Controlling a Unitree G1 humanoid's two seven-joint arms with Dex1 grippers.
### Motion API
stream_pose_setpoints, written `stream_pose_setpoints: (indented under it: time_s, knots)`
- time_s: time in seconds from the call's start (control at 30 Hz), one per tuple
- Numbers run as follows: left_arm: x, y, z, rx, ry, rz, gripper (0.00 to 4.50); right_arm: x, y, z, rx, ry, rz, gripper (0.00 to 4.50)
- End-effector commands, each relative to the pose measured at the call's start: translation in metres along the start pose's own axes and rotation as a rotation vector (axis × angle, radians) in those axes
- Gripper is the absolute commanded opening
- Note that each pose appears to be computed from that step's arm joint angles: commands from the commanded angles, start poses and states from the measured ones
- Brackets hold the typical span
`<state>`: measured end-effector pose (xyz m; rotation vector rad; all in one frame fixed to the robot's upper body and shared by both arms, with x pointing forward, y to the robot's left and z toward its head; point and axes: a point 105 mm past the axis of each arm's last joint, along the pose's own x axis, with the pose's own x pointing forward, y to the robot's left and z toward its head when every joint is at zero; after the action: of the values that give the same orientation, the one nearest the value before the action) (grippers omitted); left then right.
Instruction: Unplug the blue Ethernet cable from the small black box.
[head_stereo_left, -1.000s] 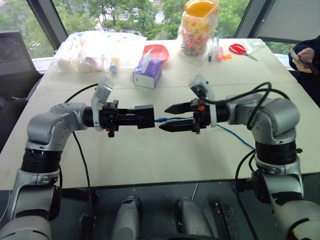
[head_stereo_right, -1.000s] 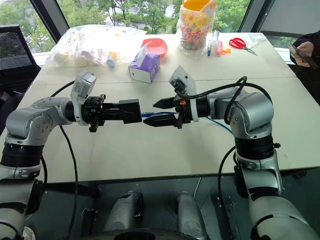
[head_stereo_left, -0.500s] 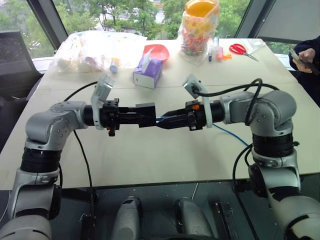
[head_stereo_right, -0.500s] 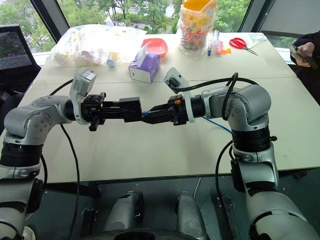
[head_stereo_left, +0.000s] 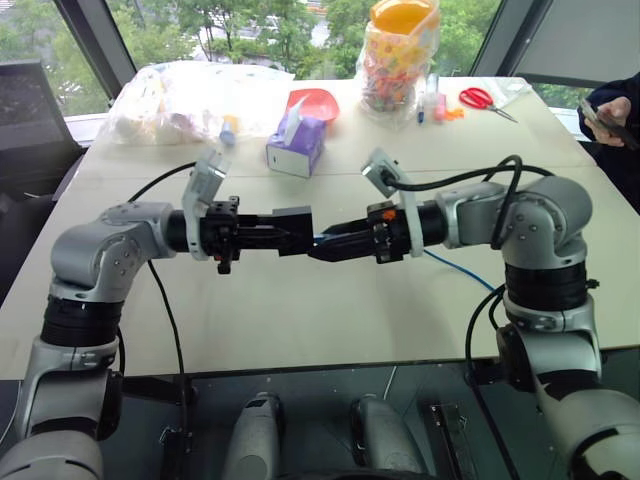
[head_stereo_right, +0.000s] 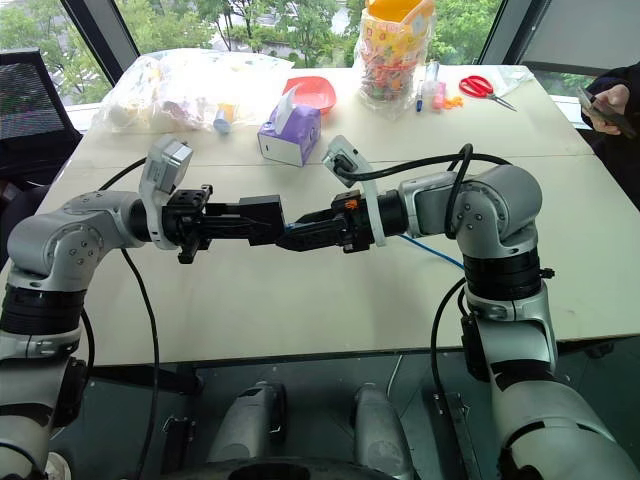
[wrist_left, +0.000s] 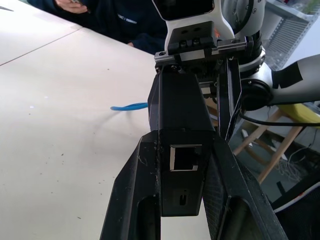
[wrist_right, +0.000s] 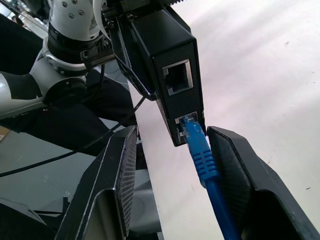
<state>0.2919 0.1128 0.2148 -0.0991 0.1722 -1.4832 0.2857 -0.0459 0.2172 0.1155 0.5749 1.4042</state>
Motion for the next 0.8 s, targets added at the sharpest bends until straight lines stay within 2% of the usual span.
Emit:
stream_pose_setpoints:
  time_s: [0.03, 0.13, 0.53, 0.63, 0.8]
  knots:
    - [-0.001, -0.007, 0.006, 0.048, 0.007, -0.018, 0.5, -0.006, 0.007, 0.009, -0.032, -0.023, 0.016, 1.39]
    - [-0.002, -0.008, 0.004, 0.05, 0.016, -0.025, 0.5, -0.006, 0.007, 0.009, -0.031, -0.022, 0.02, 0.02]
    - [-0.006, -0.012, -0.001, 0.057, 0.042, -0.043, 0.5, -0.008, 0.005, 0.004, -0.016, -0.009, 0.012, 0.02]
    - [-0.012, -0.012, 0.001, 0.062, 0.047, -0.031, 0.5, -0.016, -0.008, 0.003, -0.009, -0.021, -0.04, 0.02]
    - [-0.026, -0.009, 0.004, 0.077, 0.058, 0.02, 0.5, -0.046, -0.047, 0.003, 0.006, -0.08, -0.204, 0.02]
